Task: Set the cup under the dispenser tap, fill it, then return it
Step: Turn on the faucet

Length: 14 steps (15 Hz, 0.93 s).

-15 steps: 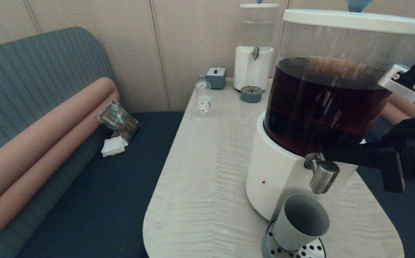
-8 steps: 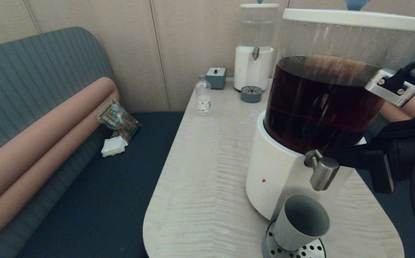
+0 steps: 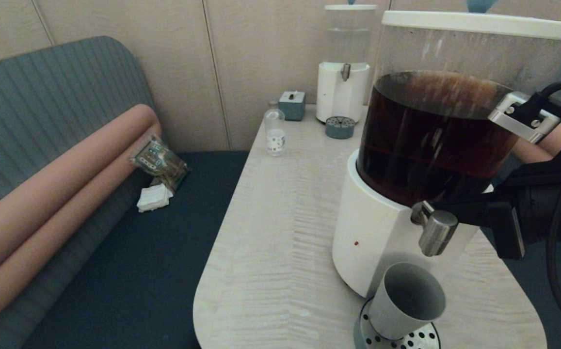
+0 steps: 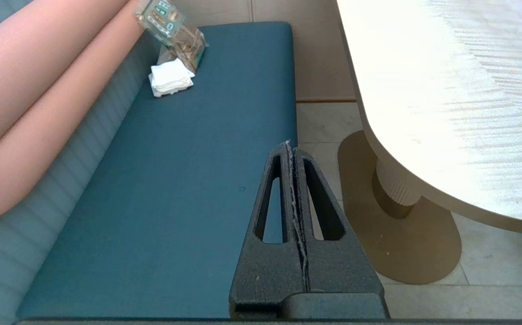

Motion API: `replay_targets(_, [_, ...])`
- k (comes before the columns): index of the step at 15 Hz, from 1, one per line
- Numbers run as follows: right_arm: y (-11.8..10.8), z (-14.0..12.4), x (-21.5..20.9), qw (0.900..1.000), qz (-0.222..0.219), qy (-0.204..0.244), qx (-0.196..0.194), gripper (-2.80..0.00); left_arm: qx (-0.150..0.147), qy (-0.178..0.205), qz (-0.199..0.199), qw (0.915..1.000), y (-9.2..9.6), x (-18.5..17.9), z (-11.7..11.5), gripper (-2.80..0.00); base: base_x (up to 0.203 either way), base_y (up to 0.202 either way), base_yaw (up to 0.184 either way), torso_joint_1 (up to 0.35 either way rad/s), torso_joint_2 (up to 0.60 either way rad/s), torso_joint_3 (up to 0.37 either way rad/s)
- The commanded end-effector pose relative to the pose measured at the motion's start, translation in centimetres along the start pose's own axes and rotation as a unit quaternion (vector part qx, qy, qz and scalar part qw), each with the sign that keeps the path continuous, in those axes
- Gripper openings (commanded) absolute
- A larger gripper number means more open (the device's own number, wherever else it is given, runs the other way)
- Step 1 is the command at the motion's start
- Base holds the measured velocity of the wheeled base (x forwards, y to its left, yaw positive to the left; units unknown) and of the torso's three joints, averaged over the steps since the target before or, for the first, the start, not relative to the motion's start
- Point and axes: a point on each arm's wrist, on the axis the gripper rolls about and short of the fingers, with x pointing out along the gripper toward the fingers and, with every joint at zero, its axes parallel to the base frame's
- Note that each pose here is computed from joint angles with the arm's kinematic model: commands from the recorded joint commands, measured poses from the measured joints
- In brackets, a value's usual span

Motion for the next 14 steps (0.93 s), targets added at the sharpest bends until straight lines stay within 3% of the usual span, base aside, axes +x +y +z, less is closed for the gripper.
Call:
replay_targets(1, [0.4, -0.1, -0.2, 1.000, 0.008, -0.002, -0.005, -2.80, 0.000, 0.000, 0.000, 1.0000, 0.0, 0.0, 0.0, -2.80, 0.000, 0.000, 0.000, 0.000, 0.00, 0.000])
replay_targets(14, [1.6, -0.4, -0.4, 0.999, 0.035, -0.012, -0.028, -2.80, 0.000, 0.000, 0.000, 1.0000, 0.0, 0.0, 0.0, -2.80, 0.000, 0.000, 0.000, 0.000, 0.00, 0.000])
